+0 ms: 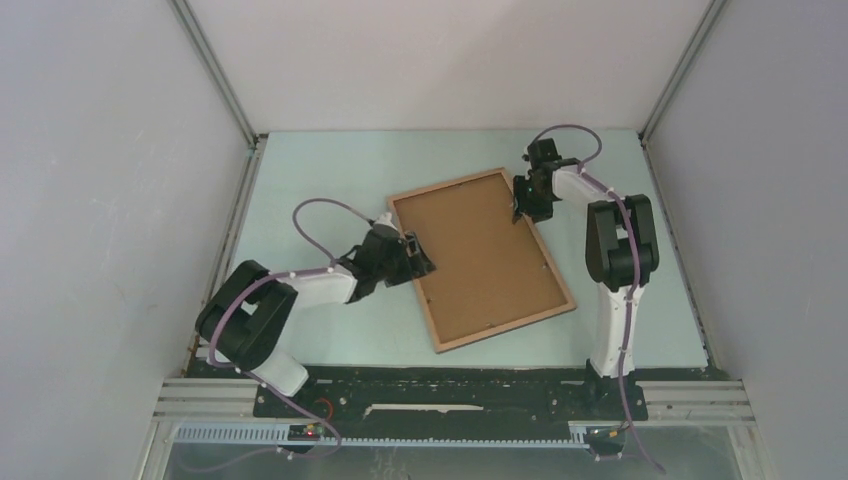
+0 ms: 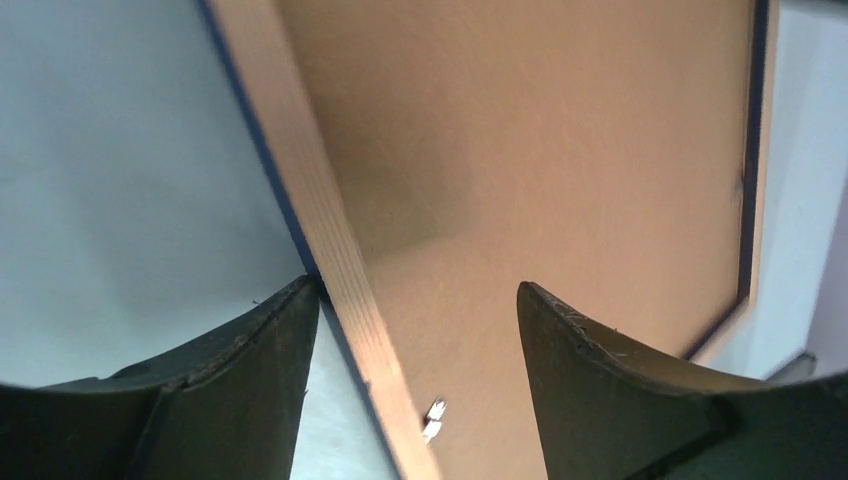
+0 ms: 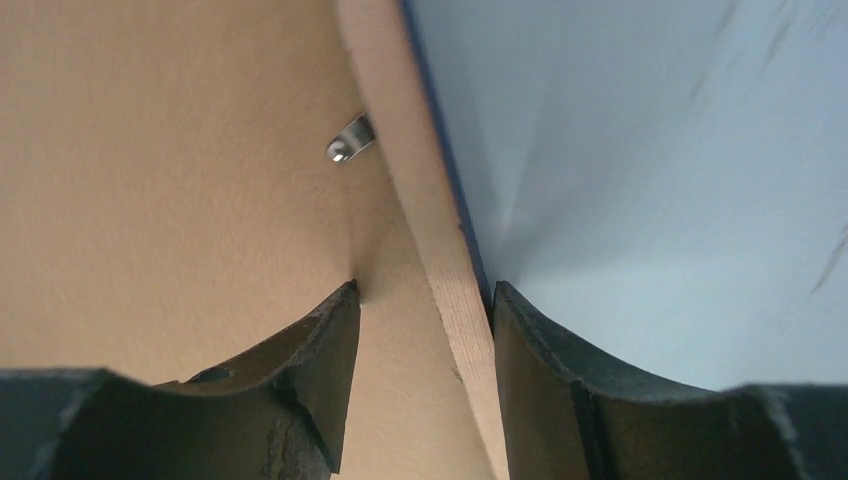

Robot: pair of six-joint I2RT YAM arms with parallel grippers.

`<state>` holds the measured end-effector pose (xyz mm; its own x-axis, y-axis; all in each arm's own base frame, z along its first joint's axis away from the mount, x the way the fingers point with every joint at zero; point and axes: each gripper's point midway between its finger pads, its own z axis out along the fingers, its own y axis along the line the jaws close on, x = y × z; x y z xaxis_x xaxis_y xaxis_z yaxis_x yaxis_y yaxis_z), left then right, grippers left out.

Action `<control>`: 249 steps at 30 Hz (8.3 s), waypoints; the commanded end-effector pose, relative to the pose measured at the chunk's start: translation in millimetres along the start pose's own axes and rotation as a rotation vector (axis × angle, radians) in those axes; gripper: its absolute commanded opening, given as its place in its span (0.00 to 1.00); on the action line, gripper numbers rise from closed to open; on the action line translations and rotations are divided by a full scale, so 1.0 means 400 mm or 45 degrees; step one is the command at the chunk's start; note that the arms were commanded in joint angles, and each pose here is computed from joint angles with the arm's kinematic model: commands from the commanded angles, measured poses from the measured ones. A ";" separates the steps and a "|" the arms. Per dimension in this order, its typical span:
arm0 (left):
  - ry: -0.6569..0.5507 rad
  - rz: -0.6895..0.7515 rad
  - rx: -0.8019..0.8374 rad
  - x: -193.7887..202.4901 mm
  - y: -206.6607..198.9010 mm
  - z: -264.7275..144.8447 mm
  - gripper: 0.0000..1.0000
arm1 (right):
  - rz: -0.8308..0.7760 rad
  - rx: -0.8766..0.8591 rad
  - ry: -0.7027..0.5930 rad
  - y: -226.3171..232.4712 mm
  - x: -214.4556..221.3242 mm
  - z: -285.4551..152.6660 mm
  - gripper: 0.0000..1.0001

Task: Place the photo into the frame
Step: Adjust the photo frame at the center of the board, then turn over the photo frame at the center of the board.

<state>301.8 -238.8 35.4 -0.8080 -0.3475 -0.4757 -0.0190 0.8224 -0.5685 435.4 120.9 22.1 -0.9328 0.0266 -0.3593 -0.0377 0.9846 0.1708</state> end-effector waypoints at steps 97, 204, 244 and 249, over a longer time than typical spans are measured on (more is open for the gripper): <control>-0.542 0.107 -0.179 -0.197 0.039 -0.543 0.93 | -0.987 0.061 0.106 0.405 0.537 -0.152 0.43; 0.052 -0.729 0.543 -0.164 -0.313 -0.450 0.00 | -1.221 0.719 -0.697 0.512 0.440 -0.564 0.62; -1.147 -0.199 0.256 -0.387 -0.157 -1.040 1.00 | -1.061 -0.716 -0.455 0.551 0.251 -0.872 0.00; -0.992 -0.178 0.263 -0.381 -0.177 -0.950 1.00 | -0.764 -0.764 -0.454 0.495 0.123 -0.865 0.00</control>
<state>182.5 -56.8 429.3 -0.0610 -0.7646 -0.6417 0.1146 0.6332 -0.7654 250.1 232.1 322.2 -0.4783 -0.4941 -0.7260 -0.7323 0.6807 0.0193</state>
